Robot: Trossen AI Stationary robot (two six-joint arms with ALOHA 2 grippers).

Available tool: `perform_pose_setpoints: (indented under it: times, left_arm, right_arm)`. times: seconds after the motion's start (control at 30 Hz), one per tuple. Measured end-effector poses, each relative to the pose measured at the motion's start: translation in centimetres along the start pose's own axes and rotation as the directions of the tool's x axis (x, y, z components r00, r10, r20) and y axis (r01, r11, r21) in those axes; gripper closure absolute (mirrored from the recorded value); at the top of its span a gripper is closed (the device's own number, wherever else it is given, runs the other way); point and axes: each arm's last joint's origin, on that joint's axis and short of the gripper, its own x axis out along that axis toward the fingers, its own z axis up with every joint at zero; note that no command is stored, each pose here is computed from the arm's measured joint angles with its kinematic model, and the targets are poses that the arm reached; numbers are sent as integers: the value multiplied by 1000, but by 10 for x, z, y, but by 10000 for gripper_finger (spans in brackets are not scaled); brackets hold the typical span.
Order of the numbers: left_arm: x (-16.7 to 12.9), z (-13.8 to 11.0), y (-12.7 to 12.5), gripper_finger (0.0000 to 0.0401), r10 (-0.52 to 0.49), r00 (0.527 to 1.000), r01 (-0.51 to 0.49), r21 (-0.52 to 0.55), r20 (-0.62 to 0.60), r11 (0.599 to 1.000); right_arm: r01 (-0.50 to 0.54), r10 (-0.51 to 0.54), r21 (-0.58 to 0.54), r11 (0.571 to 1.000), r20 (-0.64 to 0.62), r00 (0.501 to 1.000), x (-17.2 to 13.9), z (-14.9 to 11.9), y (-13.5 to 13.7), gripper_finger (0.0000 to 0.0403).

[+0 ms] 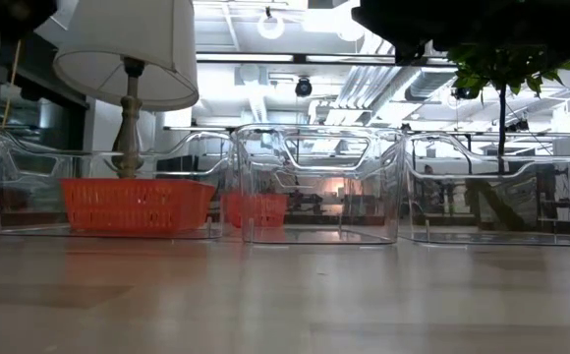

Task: Stack baskets by color
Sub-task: Stack the left yellow bin on the right yellow bins

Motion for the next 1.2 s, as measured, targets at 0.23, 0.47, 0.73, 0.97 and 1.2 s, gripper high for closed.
perform_pose_setpoints:
  times: [0.23, 0.47, 0.73, 0.97, 1.2]
  left_arm:
    - [21, -36, 1, 170, 209, 937, -218, 0, -279, 976]
    - [28, -49, -3, 170, 181, 883, -217, -33, -432, 976]
    - [29, -58, -6, 170, 197, 847, -249, -41, -494, 968]
    - [42, -65, -7, 170, 233, 809, -282, -8, -539, 959]
    - [52, -71, -6, 181, 271, 777, -301, 43, -568, 953]
  right_arm:
    - [-28, 28, 23, 999, 4, 1000, -1, 1, 7, 293]
    - [-46, 46, 24, 999, -3, 999, -2, 1, 12, 293]
    - [-47, 48, 23, 999, -18, 999, -2, -1, 12, 293]
    - [-49, 49, 24, 999, -27, 998, -2, -1, 12, 293]
    - [-48, 50, 47, 998, -31, 998, -2, -2, 12, 293]
